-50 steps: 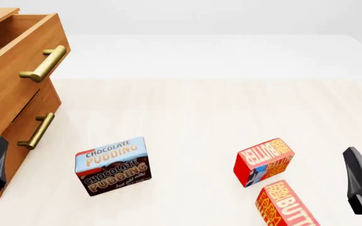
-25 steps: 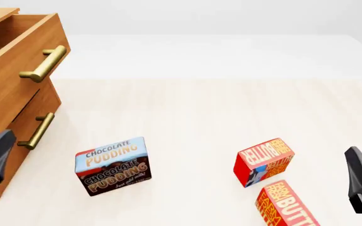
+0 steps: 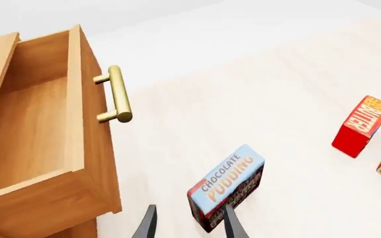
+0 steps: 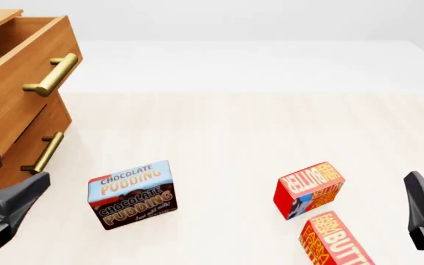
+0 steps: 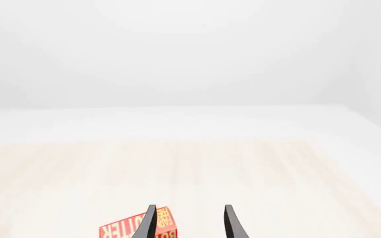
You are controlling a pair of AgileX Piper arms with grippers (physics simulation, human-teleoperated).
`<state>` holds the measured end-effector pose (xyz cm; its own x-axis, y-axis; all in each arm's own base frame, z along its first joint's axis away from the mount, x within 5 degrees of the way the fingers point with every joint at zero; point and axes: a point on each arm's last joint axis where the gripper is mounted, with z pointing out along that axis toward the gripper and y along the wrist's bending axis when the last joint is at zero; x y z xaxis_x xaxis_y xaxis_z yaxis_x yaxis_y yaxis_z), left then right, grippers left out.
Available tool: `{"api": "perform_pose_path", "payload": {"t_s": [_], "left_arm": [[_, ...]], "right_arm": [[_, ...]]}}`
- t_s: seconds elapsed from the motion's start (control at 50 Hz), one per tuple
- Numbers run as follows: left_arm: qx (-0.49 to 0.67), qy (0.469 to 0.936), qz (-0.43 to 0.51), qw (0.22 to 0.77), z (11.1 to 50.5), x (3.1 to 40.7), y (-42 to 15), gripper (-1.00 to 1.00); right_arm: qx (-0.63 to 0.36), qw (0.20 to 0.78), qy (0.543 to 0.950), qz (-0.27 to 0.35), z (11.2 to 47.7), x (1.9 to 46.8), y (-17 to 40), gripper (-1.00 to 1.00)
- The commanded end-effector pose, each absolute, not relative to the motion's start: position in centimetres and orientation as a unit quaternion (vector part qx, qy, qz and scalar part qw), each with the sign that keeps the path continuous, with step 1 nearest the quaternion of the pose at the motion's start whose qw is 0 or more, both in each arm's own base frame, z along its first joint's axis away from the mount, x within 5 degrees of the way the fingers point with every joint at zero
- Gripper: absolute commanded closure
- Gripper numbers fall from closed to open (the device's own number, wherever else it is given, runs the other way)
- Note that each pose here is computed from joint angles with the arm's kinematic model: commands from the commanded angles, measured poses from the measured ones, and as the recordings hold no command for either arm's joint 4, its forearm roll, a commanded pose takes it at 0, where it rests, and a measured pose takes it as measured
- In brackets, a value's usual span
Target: Put the bowl in the top drawer of the cabinet.
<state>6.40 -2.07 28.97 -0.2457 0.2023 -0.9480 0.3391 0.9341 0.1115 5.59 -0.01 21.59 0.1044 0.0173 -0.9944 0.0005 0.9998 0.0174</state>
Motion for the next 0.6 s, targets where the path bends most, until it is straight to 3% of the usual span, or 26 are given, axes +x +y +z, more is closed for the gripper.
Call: {"api": "perform_pose_path", "payload": {"t_s": [0.02,0.6], "left_arm": [[0.230,0.797,-0.080,0.552,29.0,7.2,-3.3,-1.00],[0.325,0.814,-0.103,0.470,26.3,9.6,-6.5,-1.00]], "right_arm": [[0.009,0.743,0.669,0.008,21.6,5.6,0.0,-1.00],[0.014,0.746,0.666,0.020,21.6,5.6,0.0,-1.00]]}}
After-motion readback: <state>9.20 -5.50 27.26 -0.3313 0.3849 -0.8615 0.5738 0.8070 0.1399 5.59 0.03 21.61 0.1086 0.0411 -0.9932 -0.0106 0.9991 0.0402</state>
